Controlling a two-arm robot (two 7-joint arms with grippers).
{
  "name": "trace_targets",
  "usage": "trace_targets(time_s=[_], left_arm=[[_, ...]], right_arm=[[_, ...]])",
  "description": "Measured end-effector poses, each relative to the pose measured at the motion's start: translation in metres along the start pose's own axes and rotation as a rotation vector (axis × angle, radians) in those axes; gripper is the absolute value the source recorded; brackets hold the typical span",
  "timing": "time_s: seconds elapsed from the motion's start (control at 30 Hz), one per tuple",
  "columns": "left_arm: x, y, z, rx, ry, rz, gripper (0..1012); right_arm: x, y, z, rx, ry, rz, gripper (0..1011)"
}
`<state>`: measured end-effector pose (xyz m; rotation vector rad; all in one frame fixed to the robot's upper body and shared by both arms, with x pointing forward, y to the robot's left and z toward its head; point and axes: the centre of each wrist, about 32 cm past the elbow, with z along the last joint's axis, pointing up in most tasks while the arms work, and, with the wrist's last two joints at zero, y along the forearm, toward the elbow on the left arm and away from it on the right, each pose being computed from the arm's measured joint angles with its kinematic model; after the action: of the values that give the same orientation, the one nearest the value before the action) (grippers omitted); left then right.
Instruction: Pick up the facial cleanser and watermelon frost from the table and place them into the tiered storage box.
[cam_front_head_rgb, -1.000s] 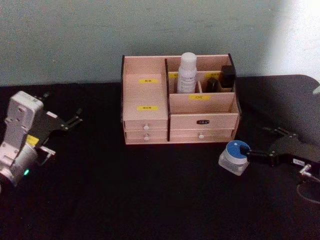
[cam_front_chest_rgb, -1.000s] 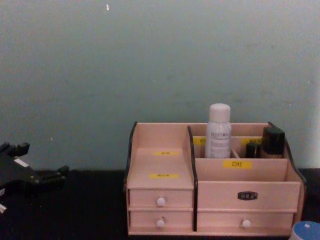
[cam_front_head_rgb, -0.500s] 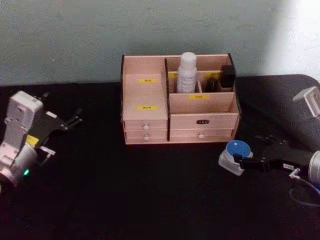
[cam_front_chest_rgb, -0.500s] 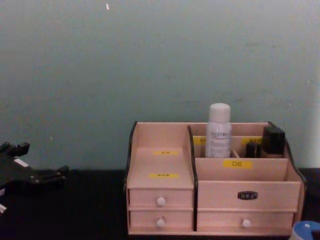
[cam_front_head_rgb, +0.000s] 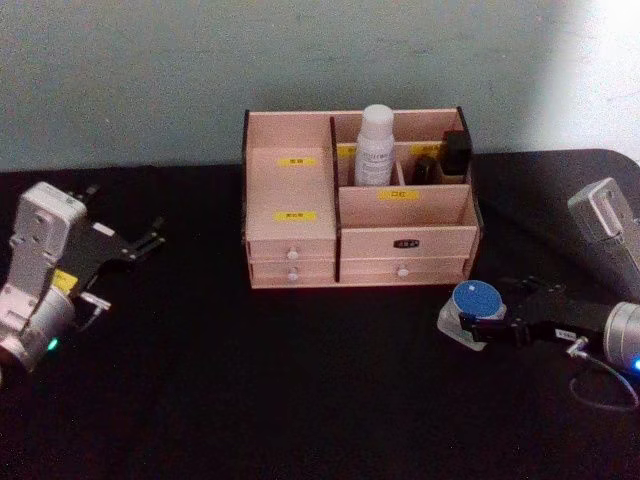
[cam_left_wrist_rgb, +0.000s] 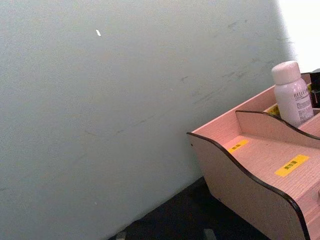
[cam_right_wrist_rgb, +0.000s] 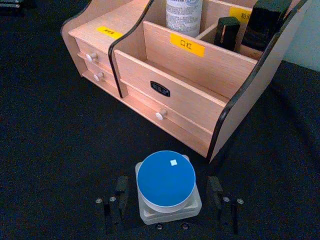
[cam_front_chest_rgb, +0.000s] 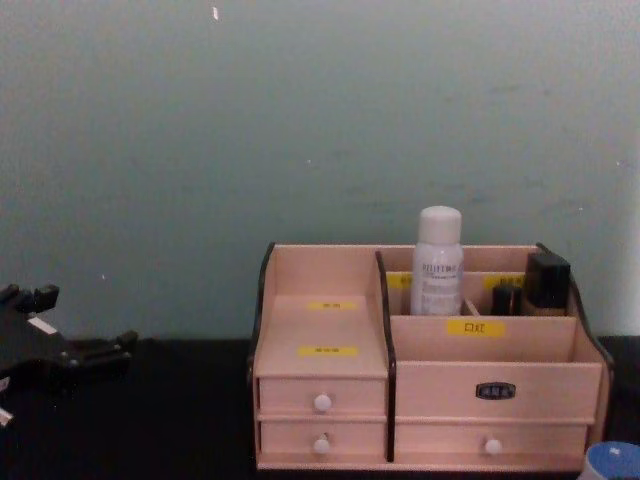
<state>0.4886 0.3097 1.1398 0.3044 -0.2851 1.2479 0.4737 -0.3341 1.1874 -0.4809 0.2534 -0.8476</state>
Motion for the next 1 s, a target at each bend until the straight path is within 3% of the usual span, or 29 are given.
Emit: trace_targets(time_s=[1.0], left_arm=[[0.0000, 0.0000, 0.0000, 0.000, 0.000, 0.000, 1001]], right_arm=[[0.0022, 0.0084, -0.0007, -0.004, -0.014, -0.001, 1002]])
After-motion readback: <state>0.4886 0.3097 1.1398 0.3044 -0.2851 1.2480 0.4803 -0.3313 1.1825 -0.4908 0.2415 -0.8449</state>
